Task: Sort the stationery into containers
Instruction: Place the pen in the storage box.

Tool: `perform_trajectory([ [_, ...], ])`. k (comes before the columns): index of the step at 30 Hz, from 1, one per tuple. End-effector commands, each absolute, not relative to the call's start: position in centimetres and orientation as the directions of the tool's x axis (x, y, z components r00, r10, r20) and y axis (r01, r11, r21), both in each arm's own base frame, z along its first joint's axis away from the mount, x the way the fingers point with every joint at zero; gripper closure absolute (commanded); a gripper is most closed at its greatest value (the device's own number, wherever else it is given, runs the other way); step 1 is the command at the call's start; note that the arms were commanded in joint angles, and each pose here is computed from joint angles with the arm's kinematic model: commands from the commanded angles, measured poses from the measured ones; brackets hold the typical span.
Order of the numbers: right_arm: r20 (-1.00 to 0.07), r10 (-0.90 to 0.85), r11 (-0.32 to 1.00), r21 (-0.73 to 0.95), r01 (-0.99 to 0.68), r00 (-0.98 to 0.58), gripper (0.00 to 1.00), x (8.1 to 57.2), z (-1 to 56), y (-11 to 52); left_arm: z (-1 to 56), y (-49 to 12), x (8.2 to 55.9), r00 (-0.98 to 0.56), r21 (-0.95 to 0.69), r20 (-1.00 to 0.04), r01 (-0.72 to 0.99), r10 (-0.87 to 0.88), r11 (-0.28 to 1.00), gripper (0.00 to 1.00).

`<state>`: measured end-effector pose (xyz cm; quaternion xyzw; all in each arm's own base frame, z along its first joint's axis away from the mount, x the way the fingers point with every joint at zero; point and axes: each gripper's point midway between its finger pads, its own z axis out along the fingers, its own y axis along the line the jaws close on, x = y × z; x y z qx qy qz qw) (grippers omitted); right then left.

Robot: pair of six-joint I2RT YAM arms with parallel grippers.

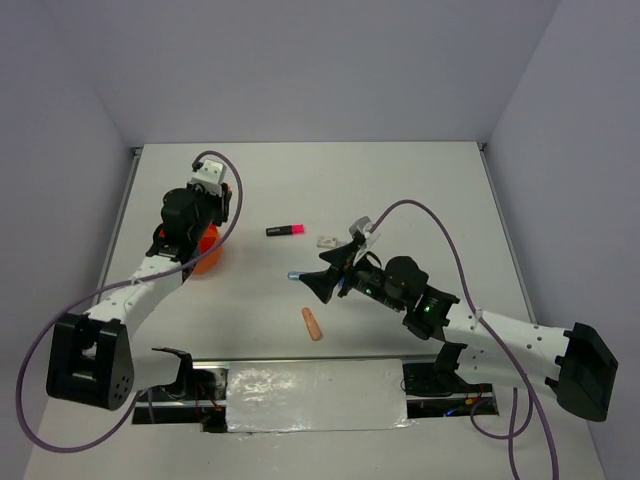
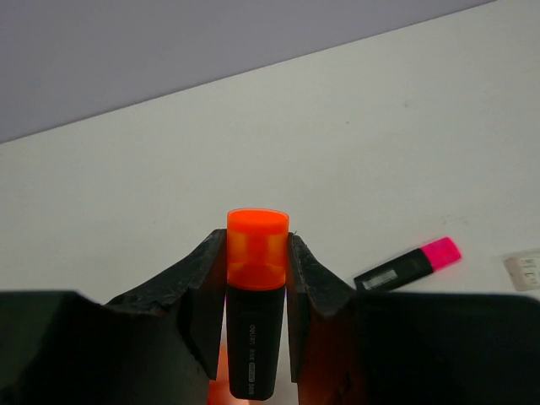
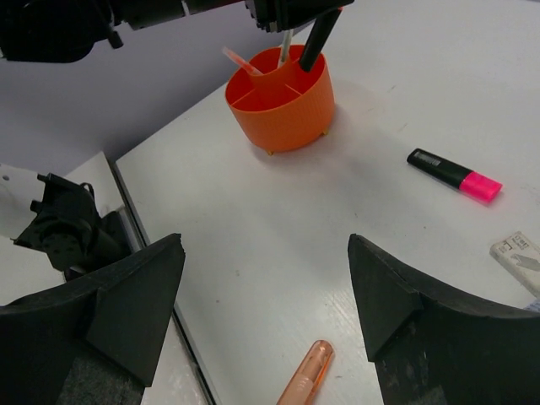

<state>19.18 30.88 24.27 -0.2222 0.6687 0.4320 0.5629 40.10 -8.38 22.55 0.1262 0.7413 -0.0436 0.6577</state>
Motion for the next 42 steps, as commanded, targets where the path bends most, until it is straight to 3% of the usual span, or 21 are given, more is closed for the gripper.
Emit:
perform_trajectory([
  [1, -0.947, 0.215, 0.521, 0.317, -0.793, -0.238, 0.15, 18.9, 25.2, 30.5, 26.1, -7.5, 42.5, 0.028, 0.132, -0.991, 0.263, 0.129, 0.956, 1.00],
  [5, -0.949, 0.218, 0.513, 0.310, -0.800, -0.227, 0.15, 18.7, 25.6, 30.4, 23.5, -5.8, 44.0, -0.047, 0.133, -0.988, 0.256, 0.150, 0.957, 1.00],
  [18, -0.948, 0.226, 0.497, 0.311, -0.810, -0.226, 0.15, 18.2, 26.1, 30.2, 21.5, -3.3, 44.2, -0.094, 0.134, -0.984, 0.163, 0.151, 0.978, 0.96],
  [25, -0.948, 0.220, 0.488, 0.312, -0.815, -0.231, 0.15, 18.1, 26.1, 30.4, 21.1, -2.1, 43.9, -0.103, 0.143, -0.983, 0.100, 0.153, 0.985, 0.81],
  [36, -0.948, 0.217, 0.488, 0.311, -0.816, -0.231, 0.15, 18.1, 26.3, 30.5, 20.0, -1.1, 43.3, -0.127, 0.129, -0.983, 0.038, 0.133, 0.991, 0.73],
  [42, -0.949, 0.209, 0.490, 0.311, -0.814, -0.237, 0.15, 18.3, 26.0, 30.7, 20.4, -0.3, 42.7, -0.110, 0.126, -0.986, -0.012, 0.124, 0.992, 0.55],
])
